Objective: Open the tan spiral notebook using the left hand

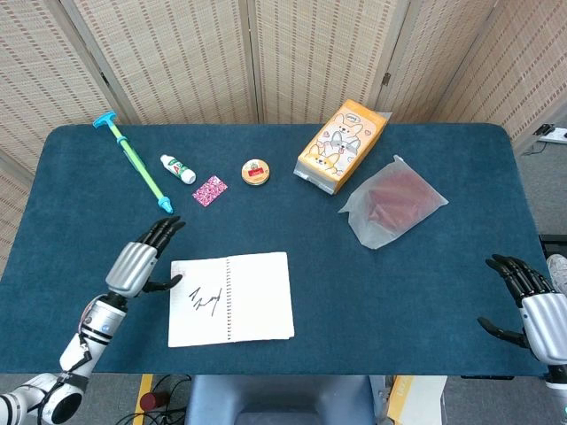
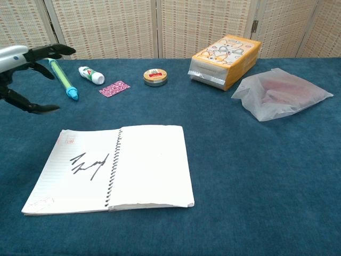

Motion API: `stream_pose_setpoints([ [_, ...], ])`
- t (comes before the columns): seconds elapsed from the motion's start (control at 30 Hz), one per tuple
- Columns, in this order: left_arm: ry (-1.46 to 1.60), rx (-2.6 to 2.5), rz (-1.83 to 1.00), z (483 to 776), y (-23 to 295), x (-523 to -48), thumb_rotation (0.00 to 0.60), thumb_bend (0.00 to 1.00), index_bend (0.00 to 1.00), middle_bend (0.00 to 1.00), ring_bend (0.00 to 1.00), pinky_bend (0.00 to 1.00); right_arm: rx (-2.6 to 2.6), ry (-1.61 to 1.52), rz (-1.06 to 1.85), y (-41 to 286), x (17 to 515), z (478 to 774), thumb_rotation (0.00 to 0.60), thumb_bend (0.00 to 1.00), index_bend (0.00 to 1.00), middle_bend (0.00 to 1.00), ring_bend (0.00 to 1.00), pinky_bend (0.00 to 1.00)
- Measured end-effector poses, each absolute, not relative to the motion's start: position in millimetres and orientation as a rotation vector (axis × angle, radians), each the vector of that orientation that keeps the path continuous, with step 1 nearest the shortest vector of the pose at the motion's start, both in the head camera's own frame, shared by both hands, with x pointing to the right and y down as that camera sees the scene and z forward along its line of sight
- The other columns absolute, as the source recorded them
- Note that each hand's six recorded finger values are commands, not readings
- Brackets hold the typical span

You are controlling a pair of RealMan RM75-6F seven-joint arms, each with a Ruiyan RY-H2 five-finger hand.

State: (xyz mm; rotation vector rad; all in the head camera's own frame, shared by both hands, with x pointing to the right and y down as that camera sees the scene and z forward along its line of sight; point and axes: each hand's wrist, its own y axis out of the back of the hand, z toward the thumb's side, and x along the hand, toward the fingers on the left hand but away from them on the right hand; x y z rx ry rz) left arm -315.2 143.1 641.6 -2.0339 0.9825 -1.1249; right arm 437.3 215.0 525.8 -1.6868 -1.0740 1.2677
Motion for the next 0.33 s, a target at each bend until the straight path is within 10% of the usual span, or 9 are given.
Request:
stream_pose_setpoints([
  [0.33, 1.092, -1.734, -1.421, 636, 153, -421, 0.6, 0.27, 0.14, 0.06, 0.0, 0.26, -1.687, -1.048, 1.317, 213, 439, 532, 0.6, 0.13, 0.14, 0.16, 0.13, 0.22],
])
